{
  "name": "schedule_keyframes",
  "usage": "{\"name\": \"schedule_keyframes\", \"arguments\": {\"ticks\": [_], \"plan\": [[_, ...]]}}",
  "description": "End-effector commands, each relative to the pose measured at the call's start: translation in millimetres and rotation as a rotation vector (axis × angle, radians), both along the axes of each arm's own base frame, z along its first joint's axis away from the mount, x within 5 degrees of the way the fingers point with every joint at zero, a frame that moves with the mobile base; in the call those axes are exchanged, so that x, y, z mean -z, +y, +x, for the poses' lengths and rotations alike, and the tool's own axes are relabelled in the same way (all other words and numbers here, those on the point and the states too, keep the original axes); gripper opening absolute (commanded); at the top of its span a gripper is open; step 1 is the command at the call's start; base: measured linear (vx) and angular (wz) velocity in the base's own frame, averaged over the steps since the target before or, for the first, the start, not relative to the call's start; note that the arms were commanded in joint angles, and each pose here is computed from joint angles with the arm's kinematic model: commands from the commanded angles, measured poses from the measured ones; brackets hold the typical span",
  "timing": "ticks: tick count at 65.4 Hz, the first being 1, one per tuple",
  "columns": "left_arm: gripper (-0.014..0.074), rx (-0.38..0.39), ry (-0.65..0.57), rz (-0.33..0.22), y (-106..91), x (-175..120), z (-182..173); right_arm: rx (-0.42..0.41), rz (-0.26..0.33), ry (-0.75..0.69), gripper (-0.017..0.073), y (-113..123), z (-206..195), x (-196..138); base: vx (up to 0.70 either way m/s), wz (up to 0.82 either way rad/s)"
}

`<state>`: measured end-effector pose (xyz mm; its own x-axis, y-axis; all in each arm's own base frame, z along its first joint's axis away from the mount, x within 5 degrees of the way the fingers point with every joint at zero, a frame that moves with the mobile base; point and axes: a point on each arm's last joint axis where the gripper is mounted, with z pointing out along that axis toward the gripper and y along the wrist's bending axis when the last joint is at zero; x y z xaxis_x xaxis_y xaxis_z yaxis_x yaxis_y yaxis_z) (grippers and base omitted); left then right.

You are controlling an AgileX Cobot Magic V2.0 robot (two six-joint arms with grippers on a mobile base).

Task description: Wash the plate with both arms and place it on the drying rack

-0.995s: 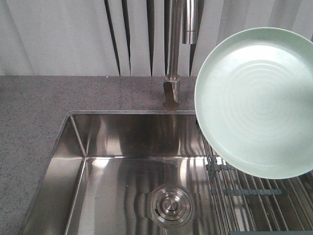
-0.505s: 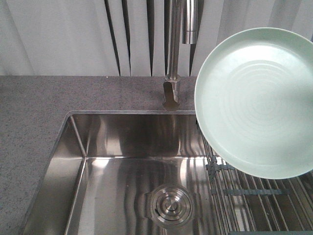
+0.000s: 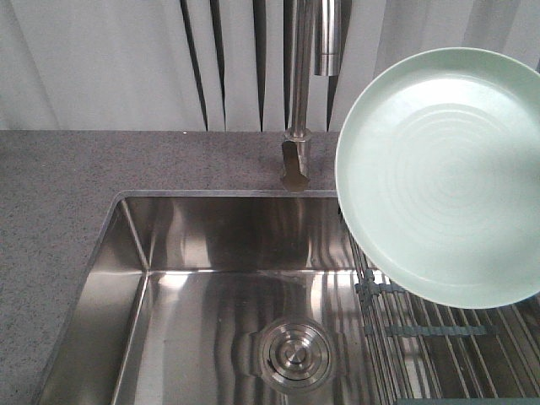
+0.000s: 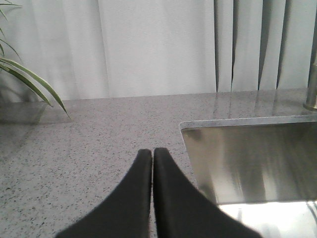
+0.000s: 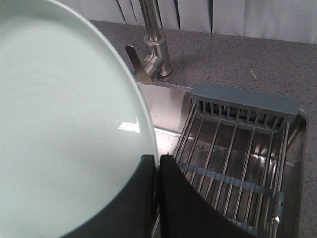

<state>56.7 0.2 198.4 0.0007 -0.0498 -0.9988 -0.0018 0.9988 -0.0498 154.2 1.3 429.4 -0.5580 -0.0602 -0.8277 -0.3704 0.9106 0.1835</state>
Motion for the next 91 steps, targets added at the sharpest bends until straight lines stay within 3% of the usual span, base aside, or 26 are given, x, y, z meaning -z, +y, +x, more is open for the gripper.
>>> {"name": "schedule_keyframes", "arguments": {"ticks": [1, 91], "plan": [[-0.0006, 0.013, -0.066, -0.017, -0.8, -0.7, -0.4, 0.014, 0.021, -0.082, -0.0006, 1.3, -0.6, -12.2, 0.00, 0.00], [-0.0006, 0.013, -0.066, -0.017, -0.8, -0.7, -0.4, 0.014, 0.021, -0.082, -0.0006, 1.3, -0.6, -12.2, 0.00, 0.00]]}}
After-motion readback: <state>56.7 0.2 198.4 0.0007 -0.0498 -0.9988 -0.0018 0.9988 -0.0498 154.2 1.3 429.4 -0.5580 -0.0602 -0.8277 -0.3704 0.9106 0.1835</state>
